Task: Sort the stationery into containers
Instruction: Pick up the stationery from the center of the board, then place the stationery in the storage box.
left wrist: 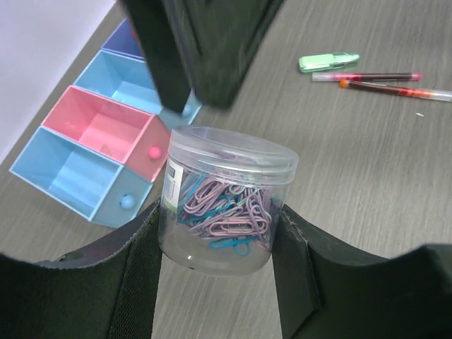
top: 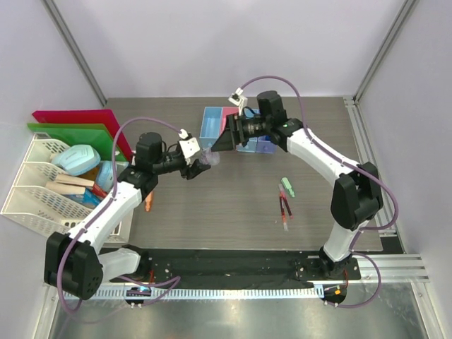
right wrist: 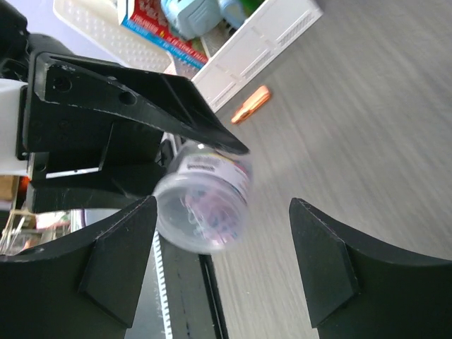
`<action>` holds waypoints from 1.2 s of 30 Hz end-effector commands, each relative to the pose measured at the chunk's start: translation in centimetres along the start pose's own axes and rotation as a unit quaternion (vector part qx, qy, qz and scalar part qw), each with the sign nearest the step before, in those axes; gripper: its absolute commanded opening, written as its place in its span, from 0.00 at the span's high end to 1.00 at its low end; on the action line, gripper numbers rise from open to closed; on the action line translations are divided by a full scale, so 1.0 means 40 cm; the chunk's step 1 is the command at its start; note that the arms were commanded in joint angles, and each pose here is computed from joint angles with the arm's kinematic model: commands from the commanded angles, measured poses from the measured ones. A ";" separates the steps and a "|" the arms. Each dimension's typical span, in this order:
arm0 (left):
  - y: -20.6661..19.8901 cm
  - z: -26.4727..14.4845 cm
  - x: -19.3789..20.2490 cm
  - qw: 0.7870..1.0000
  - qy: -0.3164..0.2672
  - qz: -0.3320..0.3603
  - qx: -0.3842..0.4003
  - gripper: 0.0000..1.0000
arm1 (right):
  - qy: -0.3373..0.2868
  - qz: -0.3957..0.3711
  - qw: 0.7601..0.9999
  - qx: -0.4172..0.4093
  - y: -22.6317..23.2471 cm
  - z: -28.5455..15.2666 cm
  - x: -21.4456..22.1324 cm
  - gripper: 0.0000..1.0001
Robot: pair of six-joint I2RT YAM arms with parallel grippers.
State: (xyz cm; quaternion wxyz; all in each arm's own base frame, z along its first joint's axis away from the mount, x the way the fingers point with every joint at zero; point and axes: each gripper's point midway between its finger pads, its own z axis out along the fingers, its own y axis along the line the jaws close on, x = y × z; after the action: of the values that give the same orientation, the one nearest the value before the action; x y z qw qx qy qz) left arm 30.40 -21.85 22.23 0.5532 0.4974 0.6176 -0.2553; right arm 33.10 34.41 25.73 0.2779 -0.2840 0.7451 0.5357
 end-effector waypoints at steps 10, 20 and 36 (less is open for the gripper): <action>0.005 0.003 -0.041 0.999 -0.024 0.026 -0.008 0.94 | 0.004 -0.029 0.999 -0.017 0.057 0.054 0.013 0.18; 0.008 0.004 -0.032 0.999 -0.018 0.029 -0.011 0.94 | 0.016 -0.036 0.999 0.002 0.046 0.061 0.039 0.25; 0.021 0.000 -0.015 0.999 -0.002 0.040 -0.027 0.29 | 0.024 -0.048 0.998 0.024 0.041 0.059 0.053 0.85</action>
State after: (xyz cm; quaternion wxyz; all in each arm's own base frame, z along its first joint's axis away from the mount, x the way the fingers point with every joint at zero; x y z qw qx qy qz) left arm 30.35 -21.64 20.73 0.5413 0.4988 0.6330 -0.2396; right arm 30.75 37.37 23.19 0.2607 -0.3135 0.7529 0.5167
